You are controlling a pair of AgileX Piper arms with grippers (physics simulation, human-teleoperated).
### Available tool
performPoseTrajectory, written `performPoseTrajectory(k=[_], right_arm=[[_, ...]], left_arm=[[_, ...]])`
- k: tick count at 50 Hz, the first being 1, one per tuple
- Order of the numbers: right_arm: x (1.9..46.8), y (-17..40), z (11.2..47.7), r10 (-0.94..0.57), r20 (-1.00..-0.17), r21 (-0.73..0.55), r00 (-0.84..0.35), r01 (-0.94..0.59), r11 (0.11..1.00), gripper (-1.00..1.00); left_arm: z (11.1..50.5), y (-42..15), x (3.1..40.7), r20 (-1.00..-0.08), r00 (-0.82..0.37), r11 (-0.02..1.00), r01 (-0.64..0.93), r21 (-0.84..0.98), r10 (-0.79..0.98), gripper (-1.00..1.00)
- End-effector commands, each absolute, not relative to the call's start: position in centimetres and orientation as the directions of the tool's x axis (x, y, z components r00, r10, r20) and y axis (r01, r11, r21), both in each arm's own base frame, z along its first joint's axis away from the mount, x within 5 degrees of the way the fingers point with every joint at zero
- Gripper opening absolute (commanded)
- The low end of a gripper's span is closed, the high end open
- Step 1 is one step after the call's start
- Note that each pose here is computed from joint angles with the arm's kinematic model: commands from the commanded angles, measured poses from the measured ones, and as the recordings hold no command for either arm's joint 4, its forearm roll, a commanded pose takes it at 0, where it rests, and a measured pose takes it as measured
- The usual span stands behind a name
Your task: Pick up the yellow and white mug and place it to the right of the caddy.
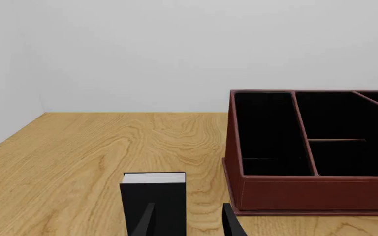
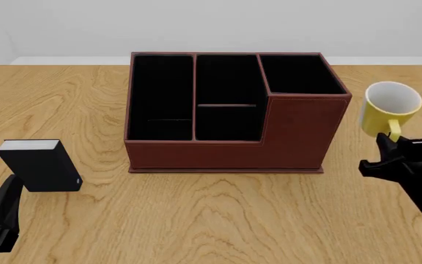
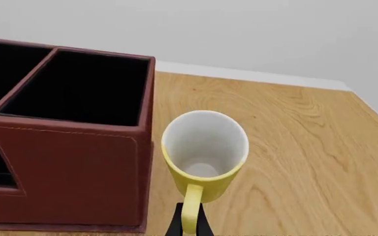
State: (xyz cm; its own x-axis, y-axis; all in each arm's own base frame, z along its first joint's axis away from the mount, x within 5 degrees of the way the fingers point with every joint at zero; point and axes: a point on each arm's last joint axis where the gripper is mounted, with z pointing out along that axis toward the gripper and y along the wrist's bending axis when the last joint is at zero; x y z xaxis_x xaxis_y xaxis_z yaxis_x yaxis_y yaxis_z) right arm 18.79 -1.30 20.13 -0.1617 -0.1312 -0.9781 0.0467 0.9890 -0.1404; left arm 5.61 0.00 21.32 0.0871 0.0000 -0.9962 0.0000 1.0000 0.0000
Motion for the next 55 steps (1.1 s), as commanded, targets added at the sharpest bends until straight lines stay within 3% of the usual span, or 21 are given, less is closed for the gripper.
performPoseTrajectory(k=[1, 55], right_arm=[[19.2, -1.5, 19.7, -0.116, -0.979, -0.127, -0.167, 0.056, 0.99, -1.0], [20.5, -2.2, 15.6, -0.092, -0.968, -0.114, -0.235, 0.08, 0.99, -1.0]], left_arm=[[21.3, 0.0, 5.6, -0.996, 0.087, 1.0, 0.0, 0.0, 0.0, 1.0], [21.3, 0.0, 5.6, -0.996, 0.087, 1.0, 0.0, 0.0, 0.0, 1.0]])
